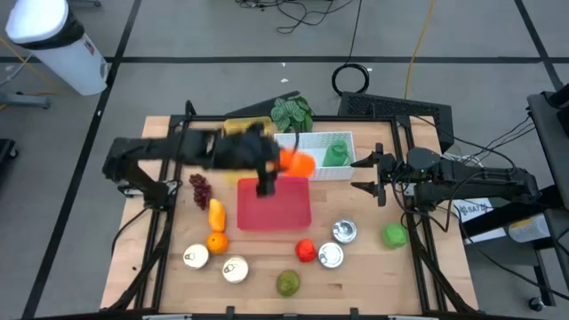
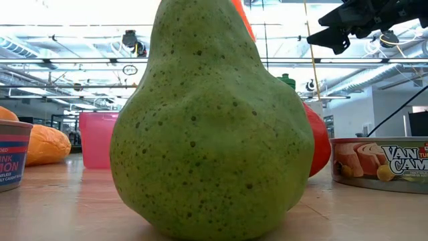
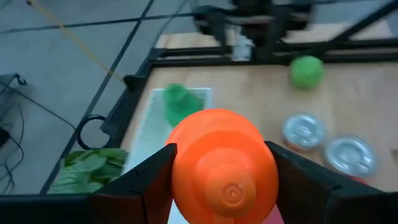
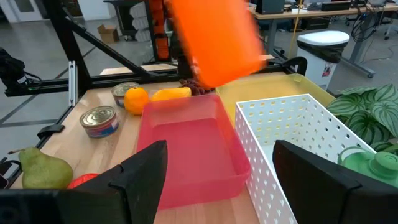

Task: Pick & Place Food Item
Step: Put the orange water bottle in the white bin, then put the green apple in the yellow bin

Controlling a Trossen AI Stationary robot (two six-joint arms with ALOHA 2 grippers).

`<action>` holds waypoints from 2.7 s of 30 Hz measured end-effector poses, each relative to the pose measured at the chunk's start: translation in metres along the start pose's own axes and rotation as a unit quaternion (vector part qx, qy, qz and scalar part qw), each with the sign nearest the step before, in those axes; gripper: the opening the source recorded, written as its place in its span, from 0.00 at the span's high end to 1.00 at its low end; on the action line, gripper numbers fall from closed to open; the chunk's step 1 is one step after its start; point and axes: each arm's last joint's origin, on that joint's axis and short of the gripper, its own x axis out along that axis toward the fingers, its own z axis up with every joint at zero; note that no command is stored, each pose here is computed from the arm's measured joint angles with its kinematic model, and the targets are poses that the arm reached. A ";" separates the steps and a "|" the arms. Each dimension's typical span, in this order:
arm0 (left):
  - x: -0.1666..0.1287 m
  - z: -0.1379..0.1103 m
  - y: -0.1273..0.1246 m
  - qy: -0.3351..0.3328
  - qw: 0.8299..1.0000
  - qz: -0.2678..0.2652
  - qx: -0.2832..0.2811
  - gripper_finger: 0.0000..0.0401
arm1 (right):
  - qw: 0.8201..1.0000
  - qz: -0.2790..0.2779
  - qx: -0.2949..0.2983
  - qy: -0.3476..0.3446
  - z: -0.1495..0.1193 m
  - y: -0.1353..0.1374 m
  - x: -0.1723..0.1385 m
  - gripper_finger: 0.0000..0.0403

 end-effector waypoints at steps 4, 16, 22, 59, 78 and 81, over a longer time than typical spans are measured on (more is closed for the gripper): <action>0.019 -0.002 0.050 0.011 0.999 0.004 -0.029 0.42 | 1.000 0.000 0.000 0.000 0.000 0.000 0.000 0.31; 0.114 -0.039 0.095 0.130 0.989 0.011 -0.072 0.41 | 1.000 -0.002 -0.001 0.012 -0.002 -0.001 0.005 0.31; 0.153 -0.058 0.090 0.181 0.981 0.007 -0.075 0.44 | 1.000 -0.002 0.000 0.013 -0.002 -0.001 0.007 0.31; 0.185 -0.074 0.087 0.208 0.975 0.007 -0.079 0.36 | 1.000 -0.002 -0.001 0.014 -0.002 -0.001 0.007 0.31; 0.145 -0.028 0.095 0.173 0.982 -0.002 -0.070 0.14 | 0.999 -0.003 0.002 0.039 -0.007 -0.001 0.006 0.31; 0.121 -0.013 0.087 0.152 0.985 -0.060 -0.047 0.15 | 0.998 -0.006 0.017 0.068 -0.013 -0.001 0.006 0.31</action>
